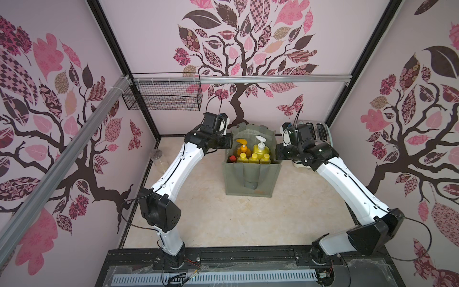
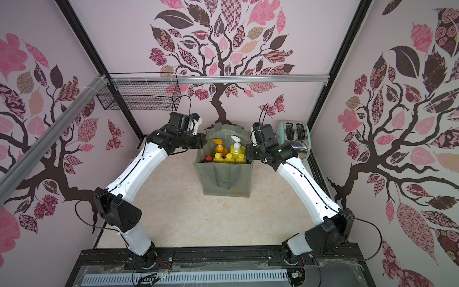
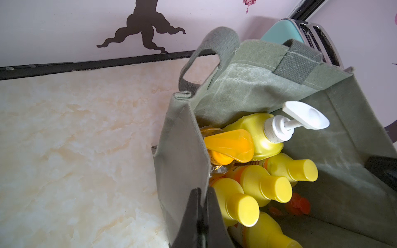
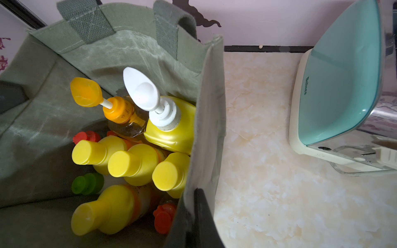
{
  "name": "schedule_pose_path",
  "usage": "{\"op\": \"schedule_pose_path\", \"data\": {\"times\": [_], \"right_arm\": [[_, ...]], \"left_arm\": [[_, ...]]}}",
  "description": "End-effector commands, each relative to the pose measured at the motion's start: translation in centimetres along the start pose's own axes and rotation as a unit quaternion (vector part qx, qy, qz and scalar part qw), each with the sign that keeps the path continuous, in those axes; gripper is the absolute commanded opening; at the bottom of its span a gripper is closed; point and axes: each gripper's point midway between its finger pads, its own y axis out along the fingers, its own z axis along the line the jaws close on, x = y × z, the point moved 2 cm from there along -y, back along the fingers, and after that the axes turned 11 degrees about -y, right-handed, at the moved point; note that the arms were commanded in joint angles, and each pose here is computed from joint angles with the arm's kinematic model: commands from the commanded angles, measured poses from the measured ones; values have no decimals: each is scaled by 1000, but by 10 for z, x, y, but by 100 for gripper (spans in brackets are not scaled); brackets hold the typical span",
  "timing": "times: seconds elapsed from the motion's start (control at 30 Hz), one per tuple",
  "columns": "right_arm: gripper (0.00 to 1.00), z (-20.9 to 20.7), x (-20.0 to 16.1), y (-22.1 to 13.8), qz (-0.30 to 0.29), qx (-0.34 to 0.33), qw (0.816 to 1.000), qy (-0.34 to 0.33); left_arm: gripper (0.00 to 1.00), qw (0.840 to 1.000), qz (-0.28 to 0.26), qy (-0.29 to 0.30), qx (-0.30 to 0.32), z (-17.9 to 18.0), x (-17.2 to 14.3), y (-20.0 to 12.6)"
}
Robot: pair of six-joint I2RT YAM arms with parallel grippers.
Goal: Pack dish soap into the shopping bag
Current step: Adjust the shopping bag at the center of the board.
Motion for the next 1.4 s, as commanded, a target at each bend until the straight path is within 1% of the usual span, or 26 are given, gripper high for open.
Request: {"op": "schedule_pose_path", "data": {"times": [0.0,0.13,0.27,0.47,0.57,0.73,0.97,1.0,1.03,1.07,1.13,1.2,1.23,1.33,1.37], "right_arm": [[0,-2,64,-45,-135,-1,991,2],[0,-1,72,-32,-134,0,991,-7],[0,1,79,-29,-146,8,989,-9],[0,7,88,-25,-148,23,989,-12],[0,8,87,-29,-150,28,988,-9],[0,4,77,-39,-157,21,987,-6],[0,2,67,-47,-151,17,988,-9],[13,2,66,-48,-150,19,989,-10],[39,3,65,-49,-147,21,989,-10],[56,3,65,-51,-146,21,989,-10],[70,3,65,-58,-150,24,988,-9],[81,2,67,-69,-159,24,987,-8],[85,2,67,-77,-166,24,986,-7],[98,1,69,-103,-193,28,981,-9],[100,1,68,-113,-204,30,978,-12]], "left_arm": [[0,982,-166,29,-85,-49,62,-84],[0,982,-182,25,-46,-35,62,-93],[0,980,-193,17,-32,-25,66,-100],[0,978,-203,20,-33,-27,74,-108],[0,979,-199,22,-32,-26,75,-104],[0,980,-193,18,-40,-27,72,-101],[0,978,-197,5,-68,-31,61,-111],[3,979,-190,5,-76,-33,58,-110],[20,980,-183,6,-83,-35,56,-108],[36,980,-177,8,-85,-35,54,-106],[63,981,-175,10,-86,-35,50,-107],[79,979,-183,12,-83,-34,48,-115],[83,978,-191,17,-81,-33,47,-121],[83,974,-215,23,-64,-29,40,-148],[84,972,-227,23,-54,-24,37,-159]]}}
